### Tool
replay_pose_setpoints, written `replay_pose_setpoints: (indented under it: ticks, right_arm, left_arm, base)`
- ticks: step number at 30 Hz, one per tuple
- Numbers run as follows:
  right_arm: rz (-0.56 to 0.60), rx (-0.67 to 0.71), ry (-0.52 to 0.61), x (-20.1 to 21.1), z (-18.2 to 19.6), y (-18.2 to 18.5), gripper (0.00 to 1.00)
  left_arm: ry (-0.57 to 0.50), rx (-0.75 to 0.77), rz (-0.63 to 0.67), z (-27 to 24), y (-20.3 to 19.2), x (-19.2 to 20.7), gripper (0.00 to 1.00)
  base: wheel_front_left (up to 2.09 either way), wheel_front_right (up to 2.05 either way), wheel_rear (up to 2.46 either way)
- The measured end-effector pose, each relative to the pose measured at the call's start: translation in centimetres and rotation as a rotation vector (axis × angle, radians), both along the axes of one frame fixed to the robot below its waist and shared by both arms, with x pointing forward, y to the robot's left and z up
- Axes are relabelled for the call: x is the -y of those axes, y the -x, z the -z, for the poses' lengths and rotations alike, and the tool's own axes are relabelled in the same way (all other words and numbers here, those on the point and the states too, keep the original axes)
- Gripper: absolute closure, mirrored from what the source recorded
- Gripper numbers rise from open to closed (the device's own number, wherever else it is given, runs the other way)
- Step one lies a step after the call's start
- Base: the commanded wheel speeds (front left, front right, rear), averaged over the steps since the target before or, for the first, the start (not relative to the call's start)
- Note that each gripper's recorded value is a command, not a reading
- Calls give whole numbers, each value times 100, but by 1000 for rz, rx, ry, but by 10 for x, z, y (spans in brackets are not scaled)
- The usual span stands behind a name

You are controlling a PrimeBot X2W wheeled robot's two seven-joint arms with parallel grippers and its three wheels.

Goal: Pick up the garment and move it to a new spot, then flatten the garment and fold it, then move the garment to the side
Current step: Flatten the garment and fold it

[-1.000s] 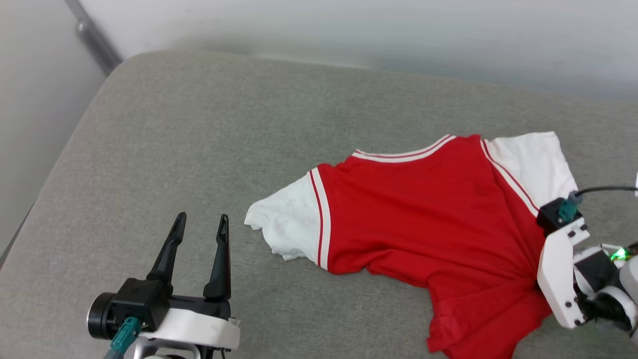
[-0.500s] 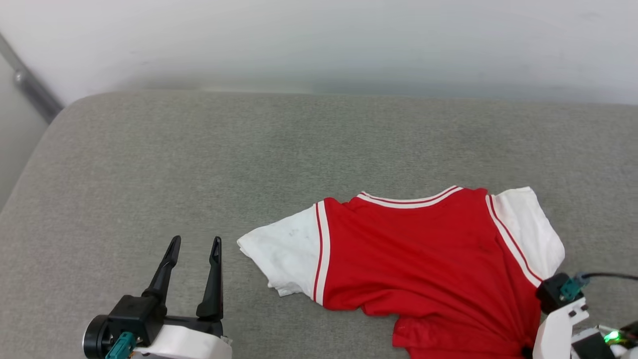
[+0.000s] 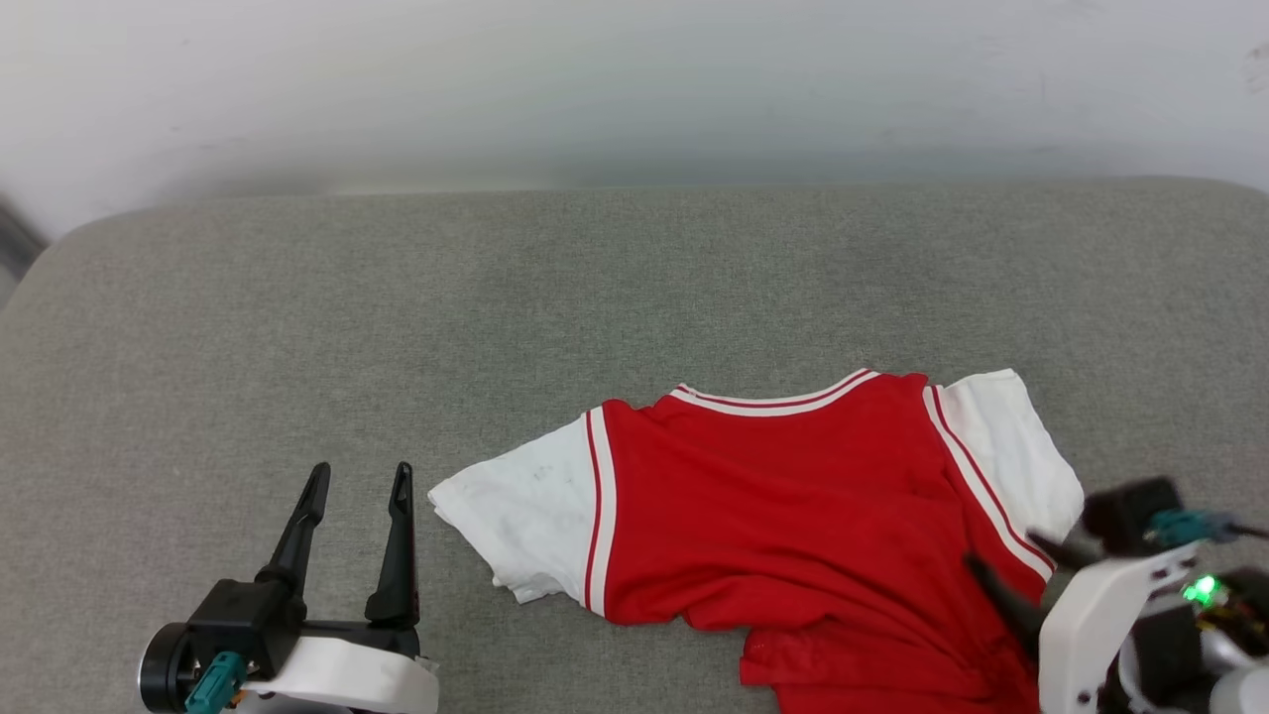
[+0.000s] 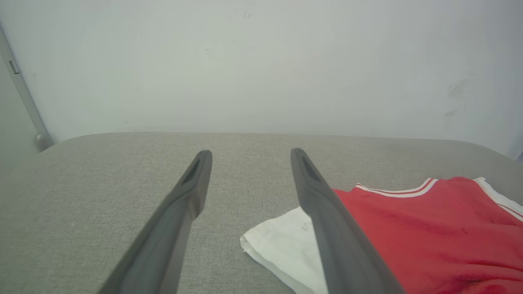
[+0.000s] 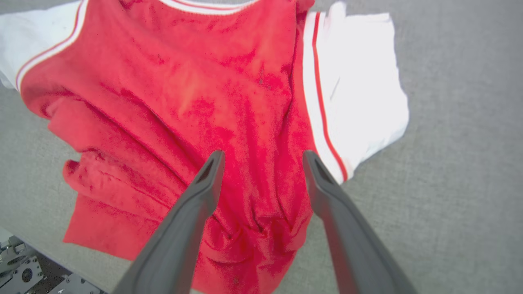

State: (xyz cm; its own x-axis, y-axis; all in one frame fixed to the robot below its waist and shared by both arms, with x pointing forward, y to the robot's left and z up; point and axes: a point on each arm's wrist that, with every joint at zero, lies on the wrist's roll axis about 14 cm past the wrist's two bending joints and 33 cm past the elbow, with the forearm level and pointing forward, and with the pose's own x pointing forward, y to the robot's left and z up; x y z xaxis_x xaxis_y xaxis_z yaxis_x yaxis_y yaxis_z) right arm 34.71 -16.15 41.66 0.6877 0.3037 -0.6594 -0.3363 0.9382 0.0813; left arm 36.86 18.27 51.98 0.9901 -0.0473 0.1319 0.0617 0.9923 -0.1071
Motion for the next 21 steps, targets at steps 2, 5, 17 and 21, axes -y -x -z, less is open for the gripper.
replay_pose_setpoints:
  ticks: [2,5,17,21]
  right_arm:
    - [24,151,-39,1,-30,-21,0]
    - [79,365,-90,8,-68,-43,0]
    - [248,821,-235,19,-132,-55,0]
    - [248,819,-219,19,-127,-59,0]
  left_arm:
    - [3,0,0,0,-1,0,0]
    - [3,3,4,-1,-4,-1,0]
    - [6,-272,110,45,-22,15,0]
    - [-38,-402,179,53,-37,22,0]
  base:
    - [0,0,0]
    - [0,0,0]
    - [0,0,0]
    - [0,0,0]
